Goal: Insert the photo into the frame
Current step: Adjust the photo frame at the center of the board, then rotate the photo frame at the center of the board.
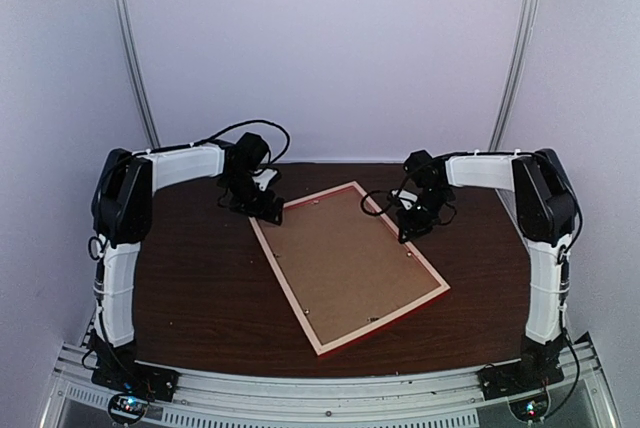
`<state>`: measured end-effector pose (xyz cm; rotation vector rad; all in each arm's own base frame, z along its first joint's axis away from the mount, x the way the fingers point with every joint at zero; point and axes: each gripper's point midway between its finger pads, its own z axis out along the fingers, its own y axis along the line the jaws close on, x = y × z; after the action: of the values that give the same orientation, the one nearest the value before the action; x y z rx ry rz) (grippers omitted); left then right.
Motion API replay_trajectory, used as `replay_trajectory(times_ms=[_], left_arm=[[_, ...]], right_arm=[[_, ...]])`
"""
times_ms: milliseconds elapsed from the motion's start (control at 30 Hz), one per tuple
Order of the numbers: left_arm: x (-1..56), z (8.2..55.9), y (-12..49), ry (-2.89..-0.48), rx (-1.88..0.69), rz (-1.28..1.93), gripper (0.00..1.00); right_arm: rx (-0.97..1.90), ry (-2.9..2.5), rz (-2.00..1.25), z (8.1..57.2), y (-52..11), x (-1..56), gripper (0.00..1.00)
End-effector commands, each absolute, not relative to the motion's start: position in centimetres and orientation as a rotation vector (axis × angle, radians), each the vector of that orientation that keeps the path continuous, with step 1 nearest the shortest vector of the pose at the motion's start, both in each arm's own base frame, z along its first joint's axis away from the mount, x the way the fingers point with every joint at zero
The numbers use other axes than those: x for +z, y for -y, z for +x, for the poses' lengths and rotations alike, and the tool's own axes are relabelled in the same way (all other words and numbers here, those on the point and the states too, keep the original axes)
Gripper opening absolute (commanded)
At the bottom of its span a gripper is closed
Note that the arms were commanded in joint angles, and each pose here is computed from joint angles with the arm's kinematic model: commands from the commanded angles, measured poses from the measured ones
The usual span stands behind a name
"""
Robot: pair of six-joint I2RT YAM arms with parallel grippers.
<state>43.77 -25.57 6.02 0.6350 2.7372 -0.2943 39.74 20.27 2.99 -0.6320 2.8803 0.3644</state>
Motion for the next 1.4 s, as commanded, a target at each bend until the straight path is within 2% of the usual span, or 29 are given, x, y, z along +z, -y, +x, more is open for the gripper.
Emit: replay_trajectory(times_ms=[0, 100, 200, 333, 600, 733, 933, 1067, 1367], left_arm=[[6.0, 46.6, 25.3, -2.687, -0.234, 0.724, 0.91], [5.6, 48.3, 24.9, -2.672, -0.191, 0.733, 0.91], [5.3, 49.6, 25.0, -2.643, -0.181, 0.767, 0.91], [4.4, 50.7, 25.5, -2.615, -0.182, 0.832, 0.90], [2.7, 51.3, 25.6, -2.628, -0.207, 0.842, 0.81], [2.1, 51.1, 25.6, -2.645, -0.215, 0.831, 0.70], [1.9, 50.9, 24.8, -2.677, -0.191, 0.776, 0.41], [2.0, 50.4, 23.7, -2.708, -0.174, 0.684, 0.33], [1.8, 47.5, 21.1, -2.776, -0.145, 0.434, 0.23]], right_arm=[[0.376, -2.882, -0.647, 41.3, -19.6, 3.2, 0.29], [0.375, -2.871, -0.636, 41.8, -19.4, 4.0, 0.41], [0.384, -2.859, -0.623, 41.8, -19.5, 5.1, 0.48], [0.391, -2.857, -0.586, 41.4, -19.3, 6.4, 0.51], [0.391, -2.852, -0.502, 39.3, -18.4, 8.9, 0.51], [0.409, -2.858, -0.443, 37.8, -17.9, 9.6, 0.51], [0.405, -2.862, -0.329, 35.4, -16.8, 10.8, 0.51], [0.380, -2.879, -0.247, 34.0, -15.8, 10.9, 0.51], [0.363, -2.881, -0.081, 31.9, -14.6, 11.1, 0.52]])
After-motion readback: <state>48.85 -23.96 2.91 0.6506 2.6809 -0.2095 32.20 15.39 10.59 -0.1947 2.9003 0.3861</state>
